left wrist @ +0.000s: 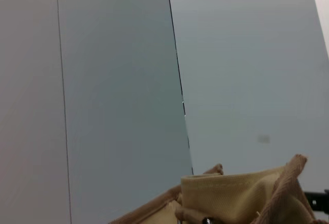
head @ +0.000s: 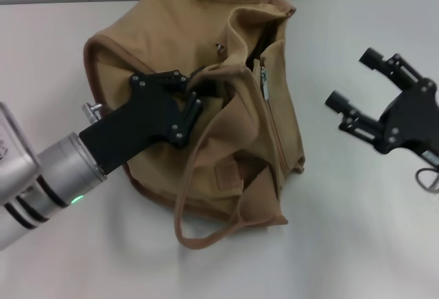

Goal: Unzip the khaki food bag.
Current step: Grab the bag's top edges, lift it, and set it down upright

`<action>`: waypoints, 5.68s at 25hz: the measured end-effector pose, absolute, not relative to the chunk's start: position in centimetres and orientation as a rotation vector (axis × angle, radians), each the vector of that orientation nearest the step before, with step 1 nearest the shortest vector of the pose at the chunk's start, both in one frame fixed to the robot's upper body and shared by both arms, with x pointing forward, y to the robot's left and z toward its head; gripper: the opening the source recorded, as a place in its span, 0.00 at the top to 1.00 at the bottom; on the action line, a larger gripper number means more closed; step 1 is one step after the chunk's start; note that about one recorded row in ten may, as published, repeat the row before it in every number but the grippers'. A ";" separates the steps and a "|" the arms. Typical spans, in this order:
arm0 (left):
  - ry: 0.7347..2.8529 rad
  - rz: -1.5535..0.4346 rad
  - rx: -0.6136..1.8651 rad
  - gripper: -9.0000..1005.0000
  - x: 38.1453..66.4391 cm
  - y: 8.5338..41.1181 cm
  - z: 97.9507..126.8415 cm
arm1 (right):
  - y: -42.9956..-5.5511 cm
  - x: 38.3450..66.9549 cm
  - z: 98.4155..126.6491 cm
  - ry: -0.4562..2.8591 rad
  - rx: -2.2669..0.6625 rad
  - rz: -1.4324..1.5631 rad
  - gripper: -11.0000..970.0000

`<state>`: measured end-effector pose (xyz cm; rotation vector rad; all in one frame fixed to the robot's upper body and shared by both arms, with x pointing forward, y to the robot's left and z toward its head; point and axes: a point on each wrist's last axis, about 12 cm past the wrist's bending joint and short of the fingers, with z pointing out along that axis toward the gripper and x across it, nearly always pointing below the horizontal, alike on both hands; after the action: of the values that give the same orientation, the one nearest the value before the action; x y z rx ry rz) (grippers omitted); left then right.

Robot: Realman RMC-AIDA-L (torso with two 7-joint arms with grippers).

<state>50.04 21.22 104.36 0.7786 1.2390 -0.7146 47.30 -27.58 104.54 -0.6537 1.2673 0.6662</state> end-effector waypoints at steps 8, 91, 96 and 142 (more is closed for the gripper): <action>1.242 -0.724 0.793 0.93 50.3 19.7 104.3 | -24.3 45.7 102.2 1.214 -0.781 0.422 0.13; 1.225 -0.757 0.786 0.93 49.5 19.5 104.3 | -18.8 44.5 102.1 1.220 -0.615 0.326 0.13; 1.226 -0.757 0.785 0.93 49.5 19.5 104.3 | -18.6 44.8 102.1 1.220 -0.617 0.328 0.14; 1.201 -0.682 0.560 0.93 48.8 21.5 104.6 | -18.3 44.6 101.5 1.246 -0.692 0.317 0.99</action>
<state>48.85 21.48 104.62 0.5595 1.2005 -0.6816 44.58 -18.29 101.45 -0.6915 1.2459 0.3169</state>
